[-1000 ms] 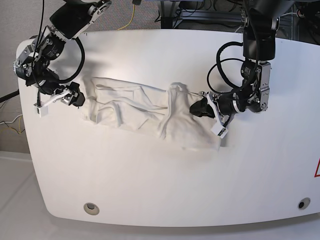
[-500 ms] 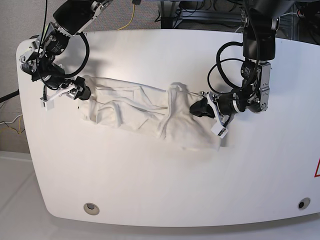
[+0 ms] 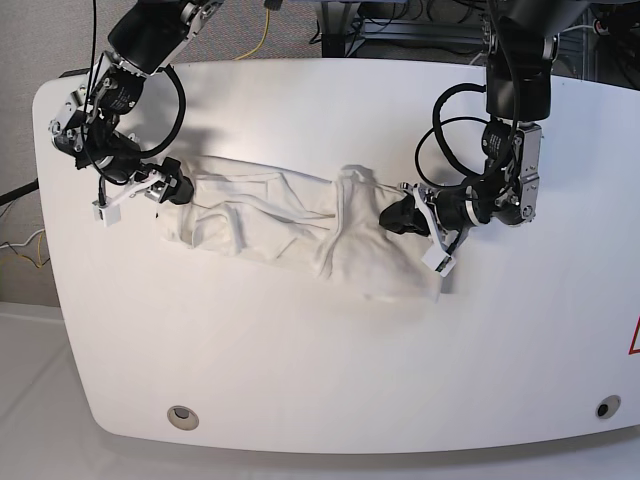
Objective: Fold the T-shirt properly
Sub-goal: 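Lower the right gripper onto the free band end and grasp it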
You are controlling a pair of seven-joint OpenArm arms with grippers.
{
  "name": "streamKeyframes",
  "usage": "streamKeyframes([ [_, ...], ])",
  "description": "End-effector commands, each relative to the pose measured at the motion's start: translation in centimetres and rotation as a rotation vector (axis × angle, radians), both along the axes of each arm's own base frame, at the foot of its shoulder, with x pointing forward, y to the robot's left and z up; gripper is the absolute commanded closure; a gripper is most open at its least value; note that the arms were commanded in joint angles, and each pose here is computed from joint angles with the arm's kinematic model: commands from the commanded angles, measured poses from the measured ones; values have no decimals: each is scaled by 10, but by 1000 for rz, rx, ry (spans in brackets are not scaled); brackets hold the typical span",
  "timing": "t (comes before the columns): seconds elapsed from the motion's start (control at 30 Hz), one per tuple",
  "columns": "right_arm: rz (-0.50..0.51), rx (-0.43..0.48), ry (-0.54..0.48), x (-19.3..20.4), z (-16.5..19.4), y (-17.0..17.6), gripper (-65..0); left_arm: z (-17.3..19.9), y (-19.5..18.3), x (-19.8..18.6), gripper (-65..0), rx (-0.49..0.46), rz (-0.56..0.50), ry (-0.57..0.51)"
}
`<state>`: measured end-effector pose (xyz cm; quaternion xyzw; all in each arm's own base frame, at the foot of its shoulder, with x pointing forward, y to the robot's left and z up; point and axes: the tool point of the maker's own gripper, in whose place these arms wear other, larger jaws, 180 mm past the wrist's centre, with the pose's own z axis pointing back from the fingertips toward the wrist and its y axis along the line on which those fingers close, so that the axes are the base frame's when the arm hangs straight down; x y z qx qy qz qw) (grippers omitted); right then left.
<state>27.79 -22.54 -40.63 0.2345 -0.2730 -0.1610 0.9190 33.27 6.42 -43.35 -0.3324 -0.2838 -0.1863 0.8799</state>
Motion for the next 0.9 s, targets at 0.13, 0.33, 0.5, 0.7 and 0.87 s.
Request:
streamKeyframes([
  [0.13,40,-7,-73,27,20,11,-477,-30,20,-25,-47,166,-54,111],
  [0.33,30,27,-87,38,25,22,-477,-30,20,-25,-47,166,-54,111],
  [0.5,23,47,-91,43,27,29,-477,-31,21,-25,-47,166,-53,114],
  [0.7,23,51,-89,43,26,30,-476,-31,21,-25,-47,166,-53,114],
  [0.87,23,51,-85,41,25,30,-396,-31,21,-25,-47,166,-51,114],
])
